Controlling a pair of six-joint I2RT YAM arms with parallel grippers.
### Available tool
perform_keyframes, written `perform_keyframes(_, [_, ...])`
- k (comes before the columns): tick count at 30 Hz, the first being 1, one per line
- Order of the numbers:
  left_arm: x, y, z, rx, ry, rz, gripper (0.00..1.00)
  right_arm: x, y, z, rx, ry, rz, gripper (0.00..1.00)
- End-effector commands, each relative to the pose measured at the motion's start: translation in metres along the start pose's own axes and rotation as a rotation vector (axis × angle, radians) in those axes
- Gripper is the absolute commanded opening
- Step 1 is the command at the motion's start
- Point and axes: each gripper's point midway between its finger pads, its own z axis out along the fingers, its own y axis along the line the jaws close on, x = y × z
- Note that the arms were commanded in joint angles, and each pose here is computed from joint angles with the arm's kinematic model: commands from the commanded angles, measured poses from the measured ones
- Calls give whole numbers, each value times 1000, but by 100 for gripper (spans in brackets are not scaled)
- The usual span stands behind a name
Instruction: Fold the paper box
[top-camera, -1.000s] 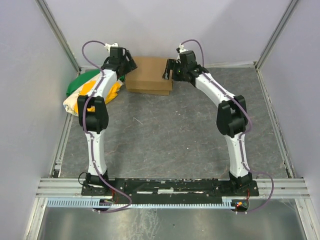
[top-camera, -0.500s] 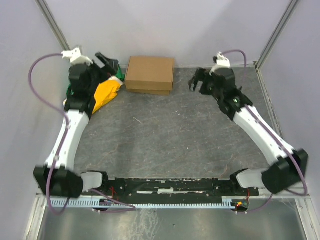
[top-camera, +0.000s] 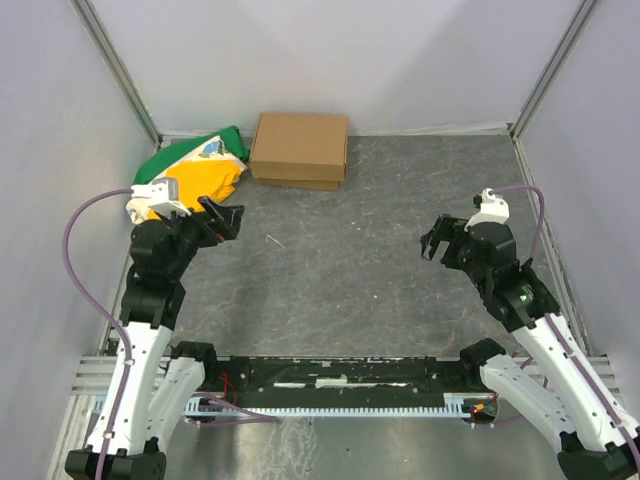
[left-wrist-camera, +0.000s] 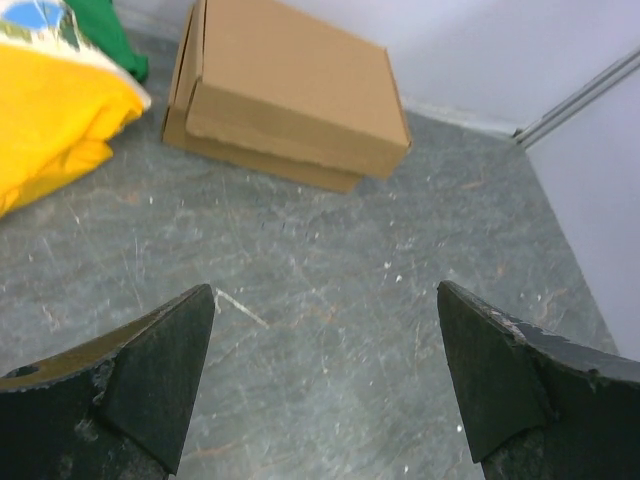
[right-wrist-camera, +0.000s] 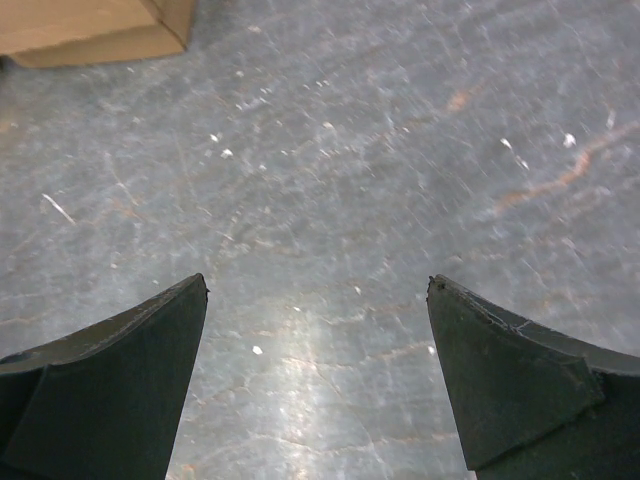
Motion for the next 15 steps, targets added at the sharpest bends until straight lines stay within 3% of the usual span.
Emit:
perform_keyframes(1, [30,8,0,22,65,26,99,20,-28,-7,128,58,4,99])
perform_keyframes(6, [51,13,-1,39,82,19,99,31,-49,-10,253,108,3,99])
perform_keyframes(15, [56,10,-3,59,97,17,99,25,-40,-20,151,75,-68,99])
